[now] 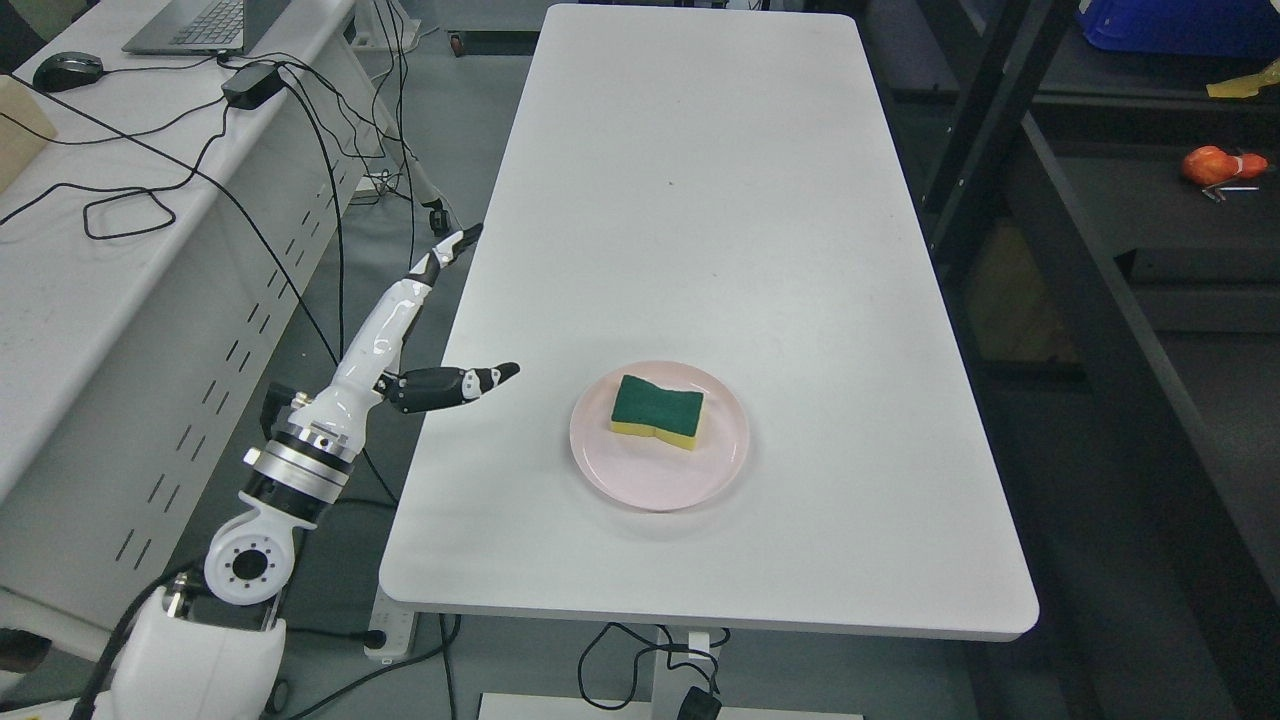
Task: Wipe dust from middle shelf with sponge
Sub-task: 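Raise the left hand and reach toward the sponge on the pink plate, then lower the left hand onto the green-yellow sponge and close fingers around it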
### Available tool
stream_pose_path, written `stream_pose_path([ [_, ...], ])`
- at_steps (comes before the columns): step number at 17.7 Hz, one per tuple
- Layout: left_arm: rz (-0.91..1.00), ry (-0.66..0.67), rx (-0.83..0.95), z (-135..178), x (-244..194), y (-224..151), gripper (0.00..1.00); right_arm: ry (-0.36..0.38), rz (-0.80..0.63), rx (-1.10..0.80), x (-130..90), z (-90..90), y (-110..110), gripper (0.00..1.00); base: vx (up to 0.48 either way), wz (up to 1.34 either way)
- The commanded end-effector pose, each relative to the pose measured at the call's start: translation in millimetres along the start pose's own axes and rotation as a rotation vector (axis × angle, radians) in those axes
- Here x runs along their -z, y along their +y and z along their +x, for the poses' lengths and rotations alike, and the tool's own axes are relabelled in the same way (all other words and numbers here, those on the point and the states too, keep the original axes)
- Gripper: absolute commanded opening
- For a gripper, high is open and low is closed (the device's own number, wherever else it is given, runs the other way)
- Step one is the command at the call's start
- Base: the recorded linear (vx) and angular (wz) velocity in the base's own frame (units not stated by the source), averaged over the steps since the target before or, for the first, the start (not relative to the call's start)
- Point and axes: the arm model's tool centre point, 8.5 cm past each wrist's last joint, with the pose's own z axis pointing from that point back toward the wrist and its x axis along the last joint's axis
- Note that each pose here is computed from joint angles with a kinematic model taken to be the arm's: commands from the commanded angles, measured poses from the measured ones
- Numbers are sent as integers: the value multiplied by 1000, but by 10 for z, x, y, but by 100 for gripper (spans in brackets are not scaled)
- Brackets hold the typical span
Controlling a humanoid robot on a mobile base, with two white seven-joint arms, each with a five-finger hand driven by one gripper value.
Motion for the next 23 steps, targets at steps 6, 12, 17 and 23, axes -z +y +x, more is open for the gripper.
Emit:
stream_pose_path([
  [6, -671, 21, 940, -214, 301, 188, 95, -22, -14, 2, -1, 95, -100, 100, -7, 0],
  [12, -744, -13, 1015, -160, 841, -49, 90, -22, -14, 2, -1, 95, -100, 100, 0, 0],
  [17, -764, -44, 986, -45, 1102, -455, 87, -22, -14, 2, -1, 95, -100, 100, 0, 0],
  [23, -774, -171, 946, 386, 1318, -1045, 86, -22, -14, 2, -1, 95, -100, 100, 0, 0],
])
